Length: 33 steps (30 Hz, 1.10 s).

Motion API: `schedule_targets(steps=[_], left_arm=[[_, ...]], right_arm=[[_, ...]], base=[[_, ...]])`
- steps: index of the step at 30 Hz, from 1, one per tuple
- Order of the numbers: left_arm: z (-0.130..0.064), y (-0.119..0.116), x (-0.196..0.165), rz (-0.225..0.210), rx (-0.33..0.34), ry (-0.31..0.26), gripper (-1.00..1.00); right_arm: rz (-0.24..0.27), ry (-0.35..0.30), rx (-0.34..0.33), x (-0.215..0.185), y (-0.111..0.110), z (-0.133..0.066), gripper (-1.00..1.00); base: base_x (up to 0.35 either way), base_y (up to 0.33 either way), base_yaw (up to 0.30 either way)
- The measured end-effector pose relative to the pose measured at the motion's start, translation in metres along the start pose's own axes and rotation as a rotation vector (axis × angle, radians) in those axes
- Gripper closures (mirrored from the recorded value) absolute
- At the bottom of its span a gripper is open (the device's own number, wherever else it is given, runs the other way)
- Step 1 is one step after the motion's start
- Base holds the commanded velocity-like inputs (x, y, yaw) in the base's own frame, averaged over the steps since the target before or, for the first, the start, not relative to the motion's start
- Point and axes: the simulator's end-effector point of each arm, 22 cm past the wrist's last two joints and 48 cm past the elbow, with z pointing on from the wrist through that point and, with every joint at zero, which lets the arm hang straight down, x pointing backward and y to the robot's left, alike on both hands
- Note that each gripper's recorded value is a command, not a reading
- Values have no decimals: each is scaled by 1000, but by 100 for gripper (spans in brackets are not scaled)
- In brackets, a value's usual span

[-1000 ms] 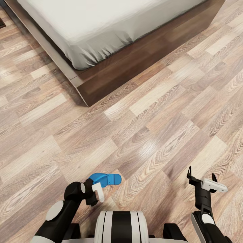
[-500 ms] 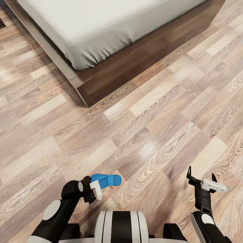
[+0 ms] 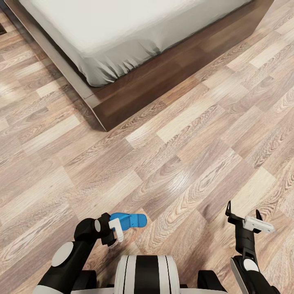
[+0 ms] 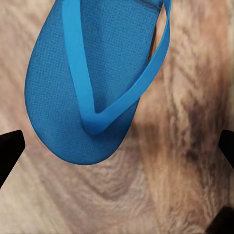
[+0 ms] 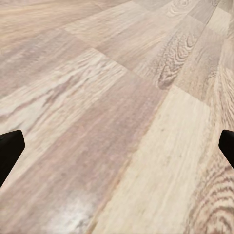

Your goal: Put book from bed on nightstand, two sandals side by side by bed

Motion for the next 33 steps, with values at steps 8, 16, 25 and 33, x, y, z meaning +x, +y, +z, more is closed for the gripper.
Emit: schedule_targets(steps=[8, 16, 25, 33], left_arm=[[0, 0, 0, 0, 0, 0, -100], [-1, 1, -1, 1, -3, -1, -100], [-2, 2, -1, 1, -5, -2, -100], [-2, 2, -1, 1, -5, -2, -100]], right_arm=[[0, -2, -1, -1, 0, 0, -100], [-1, -6, -3, -2, 1, 0, -100], [2, -8, -3, -4, 1, 0, -100], [2, -8, -3, -4, 1, 0, -100]], base=[[0, 0, 0], [0, 0, -155], [0, 0, -122], [0, 0, -4]])
